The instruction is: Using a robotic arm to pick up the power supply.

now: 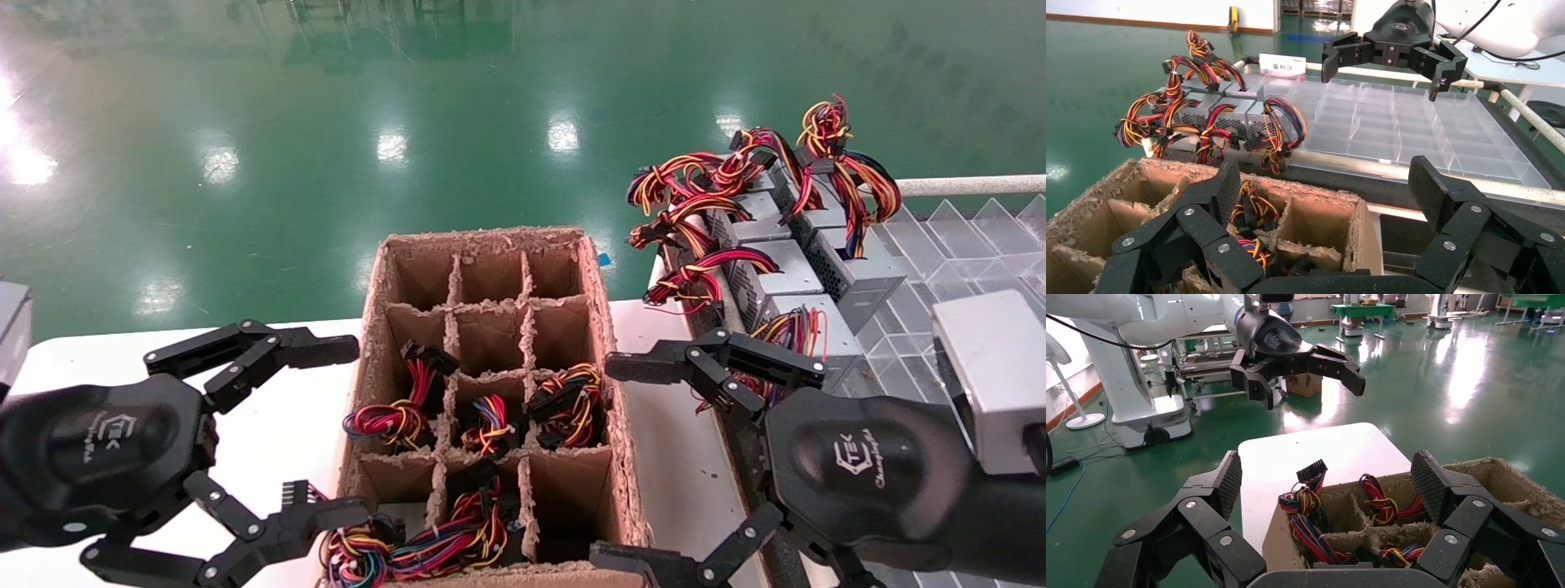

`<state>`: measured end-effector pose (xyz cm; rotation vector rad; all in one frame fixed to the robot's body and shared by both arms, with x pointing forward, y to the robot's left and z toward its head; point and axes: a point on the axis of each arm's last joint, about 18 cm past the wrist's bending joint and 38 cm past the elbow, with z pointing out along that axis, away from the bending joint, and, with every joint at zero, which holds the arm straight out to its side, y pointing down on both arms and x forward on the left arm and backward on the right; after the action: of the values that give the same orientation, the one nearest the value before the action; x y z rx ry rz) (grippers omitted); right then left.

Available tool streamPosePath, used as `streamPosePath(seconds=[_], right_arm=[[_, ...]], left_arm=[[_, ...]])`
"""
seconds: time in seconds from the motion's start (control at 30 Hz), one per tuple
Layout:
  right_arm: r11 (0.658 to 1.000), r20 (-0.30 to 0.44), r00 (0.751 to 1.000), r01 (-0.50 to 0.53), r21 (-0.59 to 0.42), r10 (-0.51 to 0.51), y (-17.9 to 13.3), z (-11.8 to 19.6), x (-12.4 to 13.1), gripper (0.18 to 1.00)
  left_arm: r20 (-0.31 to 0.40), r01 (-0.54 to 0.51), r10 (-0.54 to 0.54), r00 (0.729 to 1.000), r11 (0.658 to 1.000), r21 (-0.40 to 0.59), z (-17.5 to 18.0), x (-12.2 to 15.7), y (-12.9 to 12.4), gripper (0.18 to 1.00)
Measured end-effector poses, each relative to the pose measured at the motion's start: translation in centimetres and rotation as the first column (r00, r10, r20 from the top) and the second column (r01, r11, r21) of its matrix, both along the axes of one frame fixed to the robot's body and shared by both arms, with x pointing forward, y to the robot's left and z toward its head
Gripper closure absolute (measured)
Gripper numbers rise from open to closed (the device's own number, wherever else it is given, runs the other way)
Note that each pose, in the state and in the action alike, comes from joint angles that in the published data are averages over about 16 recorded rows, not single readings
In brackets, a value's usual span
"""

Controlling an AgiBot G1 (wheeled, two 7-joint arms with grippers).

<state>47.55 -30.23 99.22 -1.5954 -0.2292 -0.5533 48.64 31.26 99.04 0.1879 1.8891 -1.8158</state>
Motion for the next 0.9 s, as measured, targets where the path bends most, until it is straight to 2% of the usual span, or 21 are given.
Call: streamPosePath(seconds=[0.9], right_arm=[[1.0,0.0,1.0,0.0,0.0,0.0,0.0,0.01,0.0,0.178]], left_arm=[[0.0,0.0,0.0,1.0,1.0,0.0,0.0,0.0,0.0,0.184]])
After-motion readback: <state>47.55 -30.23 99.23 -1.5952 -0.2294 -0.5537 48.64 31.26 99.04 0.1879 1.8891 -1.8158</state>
